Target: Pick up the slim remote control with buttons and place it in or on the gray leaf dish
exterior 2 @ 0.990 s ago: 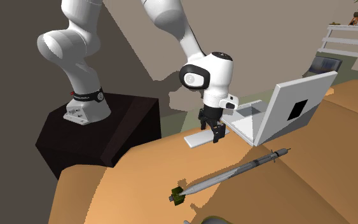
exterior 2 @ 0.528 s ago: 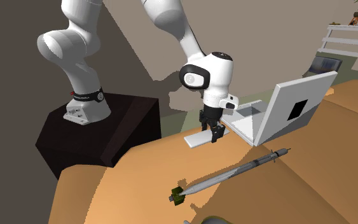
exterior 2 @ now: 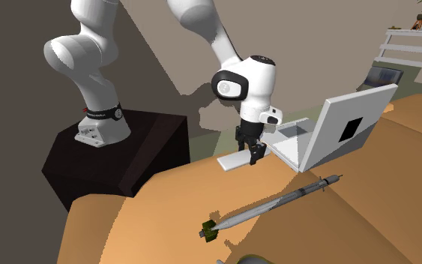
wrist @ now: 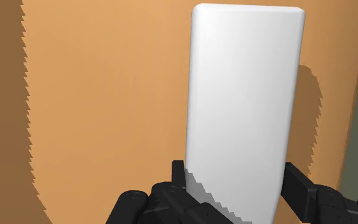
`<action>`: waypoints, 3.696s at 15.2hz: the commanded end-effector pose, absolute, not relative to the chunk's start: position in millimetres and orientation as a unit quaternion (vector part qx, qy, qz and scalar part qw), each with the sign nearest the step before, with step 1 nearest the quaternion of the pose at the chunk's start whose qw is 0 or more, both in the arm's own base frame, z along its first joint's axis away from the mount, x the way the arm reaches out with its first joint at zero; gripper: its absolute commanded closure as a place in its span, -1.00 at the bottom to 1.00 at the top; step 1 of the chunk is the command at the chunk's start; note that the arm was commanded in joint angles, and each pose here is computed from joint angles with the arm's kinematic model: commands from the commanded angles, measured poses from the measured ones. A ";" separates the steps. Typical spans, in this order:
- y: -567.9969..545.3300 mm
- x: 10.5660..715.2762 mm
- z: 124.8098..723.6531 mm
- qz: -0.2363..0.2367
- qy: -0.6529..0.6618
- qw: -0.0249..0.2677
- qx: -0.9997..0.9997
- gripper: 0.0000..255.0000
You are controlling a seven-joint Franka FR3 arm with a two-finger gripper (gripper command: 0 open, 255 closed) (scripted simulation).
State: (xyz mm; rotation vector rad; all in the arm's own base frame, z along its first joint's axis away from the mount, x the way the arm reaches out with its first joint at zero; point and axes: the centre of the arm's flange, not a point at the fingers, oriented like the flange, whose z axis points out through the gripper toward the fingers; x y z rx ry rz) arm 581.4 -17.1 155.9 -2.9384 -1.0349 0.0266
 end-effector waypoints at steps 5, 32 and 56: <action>-17.3 580.8 187.9 0.009 -0.332 0.013 -0.943 1.00; -174.4 600.7 264.8 0.009 -0.332 0.013 -0.943 1.00; -428.5 632.7 239.9 0.009 -0.332 0.013 -0.943 1.00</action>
